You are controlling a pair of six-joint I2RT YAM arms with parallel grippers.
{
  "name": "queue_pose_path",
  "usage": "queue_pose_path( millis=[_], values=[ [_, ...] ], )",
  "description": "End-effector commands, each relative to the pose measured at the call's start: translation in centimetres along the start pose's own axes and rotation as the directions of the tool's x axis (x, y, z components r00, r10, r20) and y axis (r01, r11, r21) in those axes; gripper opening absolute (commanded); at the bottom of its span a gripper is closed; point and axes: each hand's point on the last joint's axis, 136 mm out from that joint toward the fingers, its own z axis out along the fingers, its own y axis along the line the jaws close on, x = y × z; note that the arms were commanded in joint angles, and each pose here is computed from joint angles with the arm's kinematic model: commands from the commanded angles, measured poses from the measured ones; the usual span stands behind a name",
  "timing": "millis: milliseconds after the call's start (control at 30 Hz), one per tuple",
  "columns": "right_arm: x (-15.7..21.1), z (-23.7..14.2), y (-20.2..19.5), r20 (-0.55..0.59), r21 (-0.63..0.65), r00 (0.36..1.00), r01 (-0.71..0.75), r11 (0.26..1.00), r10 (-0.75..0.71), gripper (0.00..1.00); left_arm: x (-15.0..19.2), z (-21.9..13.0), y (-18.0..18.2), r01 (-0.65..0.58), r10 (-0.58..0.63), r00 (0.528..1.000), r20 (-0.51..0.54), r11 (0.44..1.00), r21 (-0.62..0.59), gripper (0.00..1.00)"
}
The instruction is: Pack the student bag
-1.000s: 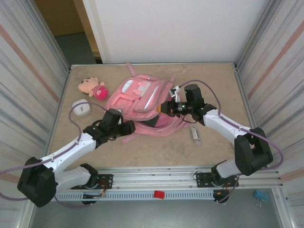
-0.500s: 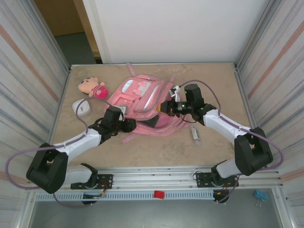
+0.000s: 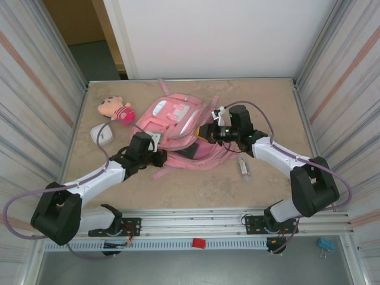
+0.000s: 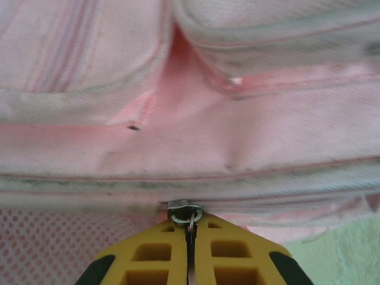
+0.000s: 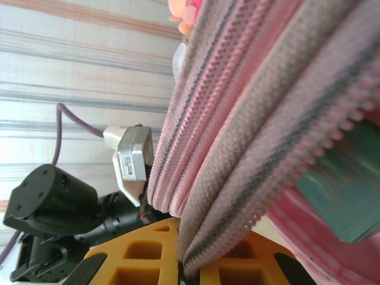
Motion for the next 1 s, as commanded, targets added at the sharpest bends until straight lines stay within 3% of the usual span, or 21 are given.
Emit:
queue_pose_path(
  millis=[0, 167, 467, 533, 667, 800, 967],
  values=[
    [-1.0, 1.4, 0.2, 0.075, -0.005, 0.997, -0.009, 1.000, 0.009, 0.00, -1.1, -1.3, -2.4, -0.093, 0.094, 0.996, -0.002, 0.995, 0.047, 0.00],
    [-1.0, 2.2, 0.6, 0.118, -0.011, 0.993, -0.013, 1.000, 0.014, 0.00, -1.6, -1.6, -3.3, -0.082, 0.082, 0.993, -0.079, 0.997, 0.004, 0.00],
    [-0.2, 2.9, 0.3, 0.120, -0.013, 0.992, -0.027, 1.000, 0.028, 0.00, -2.6, 1.1, -11.3, -0.111, 0.133, 0.985, -0.106, 0.974, 0.196, 0.01],
    [0.0, 2.6, 0.1, 0.110, -0.013, 0.993, -0.032, 0.999, 0.034, 0.02, -2.5, 1.5, -12.1, -0.143, 0.166, 0.980, -0.109, 0.971, 0.192, 0.01],
    [-0.2, 0.0, -1.5, 0.111, 0.048, 0.992, -0.071, 0.996, 0.065, 0.49, -1.4, 2.1, -10.4, -0.113, 0.132, 0.982, -0.134, 0.983, 0.145, 0.00],
    [0.0, -3.4, -5.4, 0.107, 0.188, 0.986, -0.147, 0.971, 0.128, 0.61, -0.2, 1.6, -9.0, -0.131, 0.148, 0.979, -0.143, 0.984, 0.118, 0.00],
    [-2.3, -4.7, -6.9, 0.118, 0.160, 0.974, -0.209, 0.965, 0.191, 0.67, 0.6, 1.5, -8.7, -0.163, 0.181, 0.973, -0.143, 0.978, 0.131, 0.00]
  ],
)
